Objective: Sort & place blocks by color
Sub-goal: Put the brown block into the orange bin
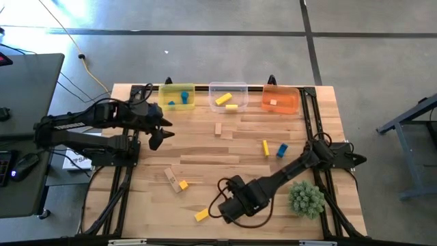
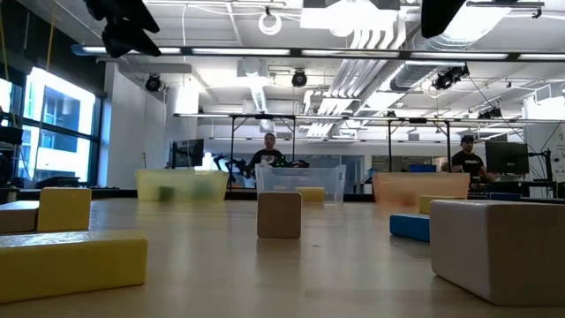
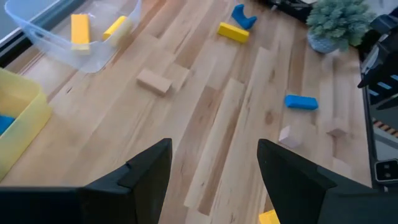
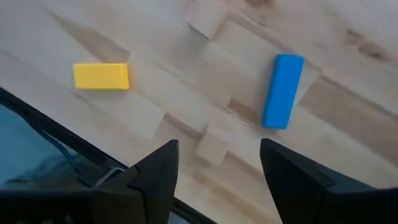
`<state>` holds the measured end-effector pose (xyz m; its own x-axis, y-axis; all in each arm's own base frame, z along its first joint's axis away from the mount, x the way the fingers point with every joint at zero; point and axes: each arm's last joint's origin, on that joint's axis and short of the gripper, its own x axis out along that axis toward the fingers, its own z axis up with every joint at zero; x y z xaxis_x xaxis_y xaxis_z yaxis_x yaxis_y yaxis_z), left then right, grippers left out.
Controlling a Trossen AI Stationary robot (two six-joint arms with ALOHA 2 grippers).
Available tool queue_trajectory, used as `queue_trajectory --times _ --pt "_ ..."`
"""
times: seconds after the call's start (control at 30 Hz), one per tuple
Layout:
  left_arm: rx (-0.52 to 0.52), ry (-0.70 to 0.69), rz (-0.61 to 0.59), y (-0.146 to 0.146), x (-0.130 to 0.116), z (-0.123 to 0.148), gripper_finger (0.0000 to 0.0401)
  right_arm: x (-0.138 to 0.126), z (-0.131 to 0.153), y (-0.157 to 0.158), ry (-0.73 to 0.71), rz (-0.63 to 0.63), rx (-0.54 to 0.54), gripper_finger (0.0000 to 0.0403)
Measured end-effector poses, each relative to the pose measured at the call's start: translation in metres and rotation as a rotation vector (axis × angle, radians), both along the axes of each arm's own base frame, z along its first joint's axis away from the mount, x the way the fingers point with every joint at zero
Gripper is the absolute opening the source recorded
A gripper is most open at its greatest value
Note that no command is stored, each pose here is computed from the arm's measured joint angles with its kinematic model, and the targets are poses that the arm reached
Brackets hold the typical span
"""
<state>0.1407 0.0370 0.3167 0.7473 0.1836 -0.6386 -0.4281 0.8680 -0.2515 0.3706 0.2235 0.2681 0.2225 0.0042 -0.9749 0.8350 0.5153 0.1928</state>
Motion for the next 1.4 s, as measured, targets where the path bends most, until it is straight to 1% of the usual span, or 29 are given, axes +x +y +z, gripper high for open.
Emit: queue_trajectory --times 0.1,0.2,0.37,0.57,0.63,0.83,0.97,1.07,1.3,1.4 --pt "0.000 0.000 -0.012 -0.002 0.000 0.000 0.0227 -0.003 0.000 0.008 -0.020 -0.051 0.020 0.0215" --pt "0.000 0.000 -0.021 -0.003 0.001 0.000 0.0227 -0.006 0.001 0.016 -0.031 -0.075 0.040 0.0215" --pt "0.001 0.001 -0.035 -0.005 0.001 0.000 0.0227 -0.009 0.000 0.021 -0.017 -0.149 0.076 0.0216" --pt "0.022 0.006 -0.058 -0.006 0.001 0.000 0.0227 -0.005 -0.011 0.028 -0.015 -0.221 0.104 0.0232" --pt "0.027 0.008 -0.063 -0.006 0.001 0.000 0.0227 -0.004 -0.016 0.031 -0.011 -0.240 0.110 0.0237" --pt "0.027 0.008 -0.062 -0.006 0.001 0.000 0.0227 0.004 -0.036 0.037 0.025 -0.243 0.129 0.0239" --pt "0.026 0.008 -0.062 -0.006 0.001 0.000 0.0227 0.008 -0.046 0.035 0.051 -0.293 0.115 0.0239" --pt "0.027 0.008 -0.062 -0.006 0.001 0.000 0.0227 0.010 -0.054 0.036 0.062 -0.308 0.107 0.0239" --pt "0.052 0.014 -0.084 -0.006 0.001 0.000 0.0227 0.015 -0.084 0.041 0.149 -0.382 0.111 0.0239" --pt "0.057 0.016 -0.088 -0.006 0.001 0.000 0.0227 0.017 -0.093 0.042 0.154 -0.404 0.103 0.0239"
